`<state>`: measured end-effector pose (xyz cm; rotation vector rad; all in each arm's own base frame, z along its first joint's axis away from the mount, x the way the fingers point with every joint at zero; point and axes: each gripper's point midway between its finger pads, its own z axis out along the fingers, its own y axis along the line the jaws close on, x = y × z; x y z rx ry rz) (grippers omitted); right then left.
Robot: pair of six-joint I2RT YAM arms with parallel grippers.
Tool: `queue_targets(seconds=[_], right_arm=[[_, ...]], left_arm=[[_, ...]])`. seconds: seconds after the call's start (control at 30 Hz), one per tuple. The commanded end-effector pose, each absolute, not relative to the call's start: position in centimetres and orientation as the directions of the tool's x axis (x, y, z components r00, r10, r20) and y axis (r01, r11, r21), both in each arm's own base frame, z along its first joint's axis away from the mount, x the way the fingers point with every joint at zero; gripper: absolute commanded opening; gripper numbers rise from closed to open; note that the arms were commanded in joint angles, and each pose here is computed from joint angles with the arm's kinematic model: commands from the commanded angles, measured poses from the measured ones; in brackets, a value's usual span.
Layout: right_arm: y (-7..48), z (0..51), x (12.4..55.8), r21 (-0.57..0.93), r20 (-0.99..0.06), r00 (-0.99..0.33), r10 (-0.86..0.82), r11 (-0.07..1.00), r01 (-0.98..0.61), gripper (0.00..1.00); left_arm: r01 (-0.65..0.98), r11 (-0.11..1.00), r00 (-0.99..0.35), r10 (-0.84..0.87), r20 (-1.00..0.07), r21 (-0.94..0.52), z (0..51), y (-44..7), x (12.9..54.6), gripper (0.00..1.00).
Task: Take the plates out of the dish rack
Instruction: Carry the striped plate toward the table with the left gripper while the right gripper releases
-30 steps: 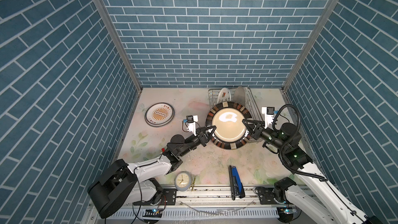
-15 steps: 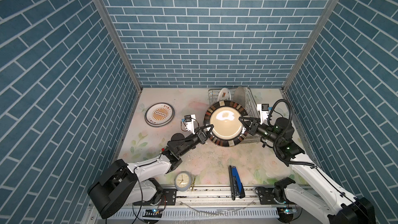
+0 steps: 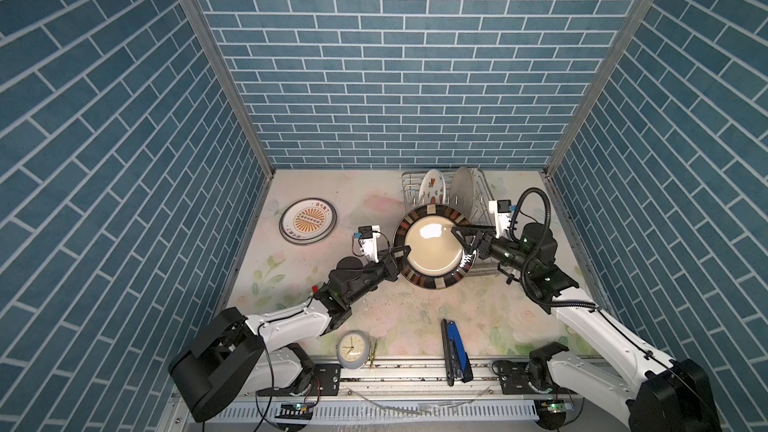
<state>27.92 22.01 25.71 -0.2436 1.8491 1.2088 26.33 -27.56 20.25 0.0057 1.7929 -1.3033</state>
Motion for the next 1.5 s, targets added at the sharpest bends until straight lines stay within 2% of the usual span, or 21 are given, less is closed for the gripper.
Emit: queue_targets(seconds=[0.0, 0.37, 0.7, 0.97, 1.3, 1.47], right_arm=[[22.2, 26.2, 27.9, 0.626, -0.774, -0.560, 0.296, 0.492, -0.605, 0.99], [22.2, 25.0, 28.5, 0.626, -0.770, -0.568, 0.290, 0.513, -0.587, 0.99], [22.5, 24.0, 29.4, 0.624, -0.767, -0.576, 0.283, 0.537, -0.567, 0.99], [23.9, 23.8, 28.8, 0.584, -0.793, -0.560, 0.241, 0.563, -0.585, 0.99], [28.0, 23.5, 27.1, 0.474, -0.845, -0.524, 0.104, 0.599, -0.646, 0.99], [28.6, 23.2, 27.3, 0.446, -0.854, -0.513, 0.086, 0.628, -0.638, 0.99]], left_arm=[[0.535, 0.368, -0.529, -0.556, -0.641, -0.760, 24.2, -27.0, 26.5, 0.00], [0.489, 0.326, -0.535, -0.620, -0.573, -0.809, 23.8, -25.6, 27.2, 0.00], [0.396, 0.198, -0.568, -0.714, -0.409, -0.897, 23.2, -23.3, 29.2, 0.00], [0.369, 0.150, -0.529, -0.777, -0.340, -0.917, 23.4, -21.0, 29.7, 0.00], [0.301, 0.172, -0.449, -0.842, -0.299, -0.938, 23.1, -17.8, 30.3, 0.00], [0.239, 0.229, -0.418, -0.853, -0.313, -0.944, 22.9, -16.7, 30.4, 0.00]])
